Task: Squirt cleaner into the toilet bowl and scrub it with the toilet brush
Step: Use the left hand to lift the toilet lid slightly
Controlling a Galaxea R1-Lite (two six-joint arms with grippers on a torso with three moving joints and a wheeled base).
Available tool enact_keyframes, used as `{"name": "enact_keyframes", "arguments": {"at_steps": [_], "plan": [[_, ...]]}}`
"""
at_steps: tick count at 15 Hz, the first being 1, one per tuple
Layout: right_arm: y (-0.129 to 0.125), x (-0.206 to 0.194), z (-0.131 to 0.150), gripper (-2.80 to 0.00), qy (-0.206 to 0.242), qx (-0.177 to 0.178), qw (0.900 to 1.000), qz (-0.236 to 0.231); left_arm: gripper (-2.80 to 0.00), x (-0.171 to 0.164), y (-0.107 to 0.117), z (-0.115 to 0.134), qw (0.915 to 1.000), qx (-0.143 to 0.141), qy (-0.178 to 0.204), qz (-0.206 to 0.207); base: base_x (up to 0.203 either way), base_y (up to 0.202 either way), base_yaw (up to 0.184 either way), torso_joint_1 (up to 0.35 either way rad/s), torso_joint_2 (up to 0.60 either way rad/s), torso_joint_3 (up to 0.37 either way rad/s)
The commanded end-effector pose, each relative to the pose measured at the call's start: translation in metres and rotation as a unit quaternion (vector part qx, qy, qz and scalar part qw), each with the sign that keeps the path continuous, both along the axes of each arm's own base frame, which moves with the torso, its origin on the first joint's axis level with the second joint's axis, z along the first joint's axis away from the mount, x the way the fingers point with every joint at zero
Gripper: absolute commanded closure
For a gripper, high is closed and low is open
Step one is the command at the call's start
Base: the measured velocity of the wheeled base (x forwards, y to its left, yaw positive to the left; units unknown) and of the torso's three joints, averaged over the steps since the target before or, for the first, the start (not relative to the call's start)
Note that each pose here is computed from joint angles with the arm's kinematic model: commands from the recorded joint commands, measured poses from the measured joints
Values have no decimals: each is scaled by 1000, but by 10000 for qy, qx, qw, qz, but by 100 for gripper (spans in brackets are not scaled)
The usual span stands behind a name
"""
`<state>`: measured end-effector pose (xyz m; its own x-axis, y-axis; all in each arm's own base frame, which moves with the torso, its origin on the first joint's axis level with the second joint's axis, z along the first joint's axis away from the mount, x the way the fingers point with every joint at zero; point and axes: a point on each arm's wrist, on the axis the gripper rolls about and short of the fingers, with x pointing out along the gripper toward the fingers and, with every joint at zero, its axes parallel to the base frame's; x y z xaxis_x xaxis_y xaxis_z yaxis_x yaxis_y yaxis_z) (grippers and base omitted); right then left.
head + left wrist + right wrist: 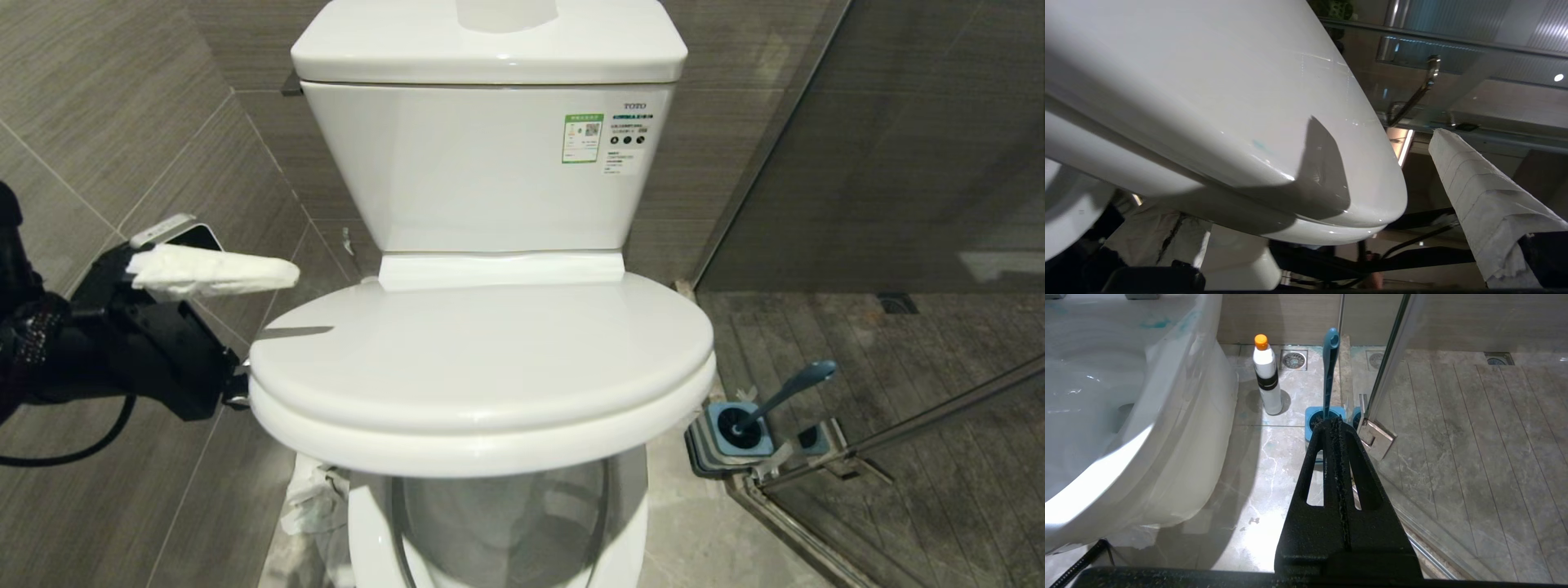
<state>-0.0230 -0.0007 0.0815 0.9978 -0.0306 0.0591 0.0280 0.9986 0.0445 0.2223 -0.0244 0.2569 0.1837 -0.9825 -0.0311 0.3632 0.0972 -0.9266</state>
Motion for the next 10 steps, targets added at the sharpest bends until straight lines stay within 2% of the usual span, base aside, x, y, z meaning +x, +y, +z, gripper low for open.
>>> {"name": "enact_keyframes", "arguments": {"at_steps": [1, 7, 10], "plan": [[0, 2, -7, 0, 125, 1, 9999, 0, -280, 0, -3, 26, 9986, -213, 484, -89, 0, 0, 0, 0, 0, 0], [0, 2, -7, 0, 119, 1, 9999, 0, -280, 1, -4, 60, 9942, -649, 854, -119, 0, 0, 0, 0, 0, 0], [0, 2, -7, 0, 119, 1, 9999, 0, -280, 11, -4, 84, 9927, -912, 787, 11, 0, 0, 0, 0, 0, 0]]}}
